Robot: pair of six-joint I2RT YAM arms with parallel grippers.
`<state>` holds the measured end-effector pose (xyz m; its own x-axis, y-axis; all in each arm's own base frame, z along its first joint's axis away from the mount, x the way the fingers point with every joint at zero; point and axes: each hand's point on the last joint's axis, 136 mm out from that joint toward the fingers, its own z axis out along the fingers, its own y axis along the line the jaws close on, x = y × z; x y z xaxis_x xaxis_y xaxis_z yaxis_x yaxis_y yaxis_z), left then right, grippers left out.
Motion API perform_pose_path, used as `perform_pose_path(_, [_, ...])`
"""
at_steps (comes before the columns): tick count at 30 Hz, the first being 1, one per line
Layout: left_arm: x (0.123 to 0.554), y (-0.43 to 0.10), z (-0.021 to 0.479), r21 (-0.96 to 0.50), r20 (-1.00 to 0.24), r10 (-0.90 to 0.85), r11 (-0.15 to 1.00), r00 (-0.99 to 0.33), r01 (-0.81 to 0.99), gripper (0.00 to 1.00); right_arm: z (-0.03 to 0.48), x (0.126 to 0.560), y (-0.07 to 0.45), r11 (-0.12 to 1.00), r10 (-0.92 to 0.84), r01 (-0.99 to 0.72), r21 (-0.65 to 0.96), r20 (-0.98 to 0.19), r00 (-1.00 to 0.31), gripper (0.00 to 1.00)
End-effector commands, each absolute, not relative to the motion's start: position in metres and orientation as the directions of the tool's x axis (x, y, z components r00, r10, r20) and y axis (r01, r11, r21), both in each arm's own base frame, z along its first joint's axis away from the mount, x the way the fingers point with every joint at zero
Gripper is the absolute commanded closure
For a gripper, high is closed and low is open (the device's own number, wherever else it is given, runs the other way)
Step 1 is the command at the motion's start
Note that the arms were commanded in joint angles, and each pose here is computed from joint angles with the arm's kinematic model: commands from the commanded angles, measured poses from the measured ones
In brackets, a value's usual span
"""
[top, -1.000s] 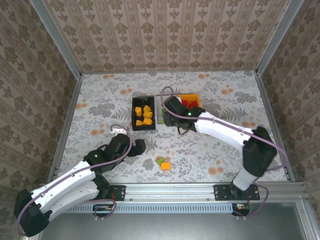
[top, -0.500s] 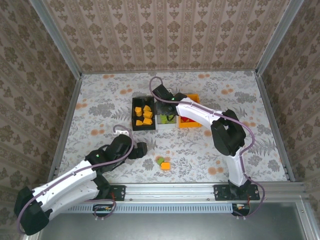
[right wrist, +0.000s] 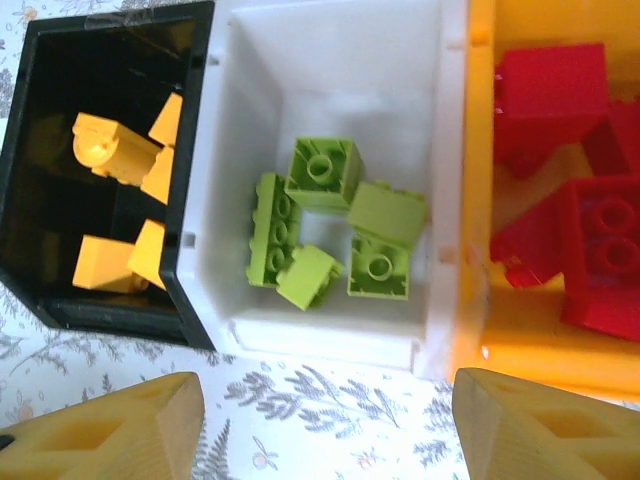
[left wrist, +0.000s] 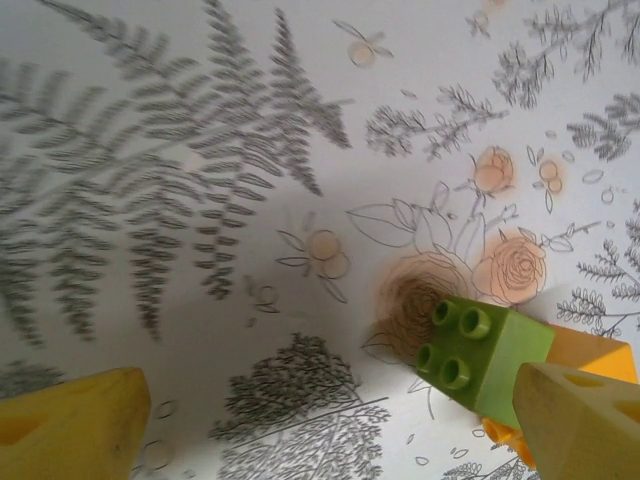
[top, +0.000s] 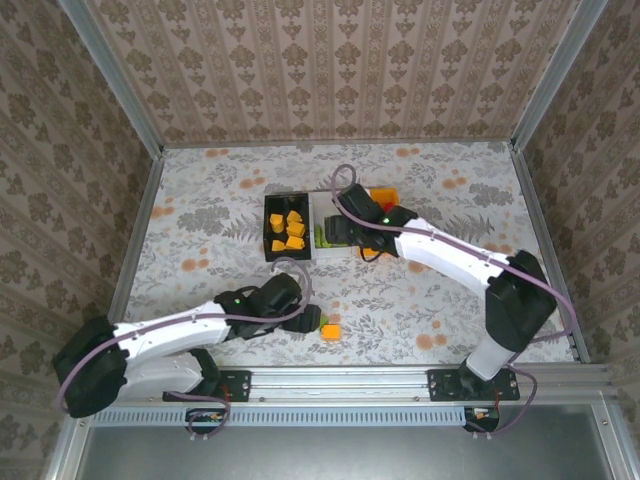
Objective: Sort the legos into containers by color
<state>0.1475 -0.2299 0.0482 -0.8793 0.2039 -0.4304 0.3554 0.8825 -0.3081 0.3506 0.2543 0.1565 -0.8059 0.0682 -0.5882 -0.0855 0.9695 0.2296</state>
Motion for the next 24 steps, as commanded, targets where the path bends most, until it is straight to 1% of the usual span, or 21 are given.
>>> perform_pose_path(1, [0.151,-0.259,0.061,-0.353,-0.46,0.226,0.841,-0.859,0.411,0.07,0.154,0.337,0.244,0.967,0.091,-0.068,0.246,-0.583,-0.807,0.32])
perform_pose_path(6, [0.155,-0.274,0.062,-0.349,-0.46,0.268,0.822,-0.847,0.45,0.09,0.154,0.323,0.23,0.967,0.102,-0.058,0.247,-0.587,-0.803,0.31])
perform_pose_path(11, [0.151,-0.281,0.051,-0.327,-0.407,0.32,0.824,-0.856,0.464,0.19,0.155,0.316,0.22,0.967,0.116,-0.045,0.25,-0.593,-0.797,0.31])
perform_pose_path(18, [0.138,-0.272,0.035,-0.283,-0.324,0.377,0.837,-0.868,0.469,0.3,0.156,0.314,0.21,0.969,0.126,-0.031,0.243,-0.601,-0.789,0.31])
perform_pose_path(20, [0.135,-0.263,0.029,-0.243,-0.291,0.388,0.854,-0.874,0.46,0.38,0.155,0.315,0.209,0.97,0.128,-0.028,0.243,-0.601,-0.789,0.31])
perform_pose_path(24, [0.132,-0.238,0.026,-0.176,-0.274,0.382,0.882,-0.883,0.437,0.45,0.156,0.315,0.21,0.968,0.129,-0.032,0.25,-0.6,-0.789,0.3])
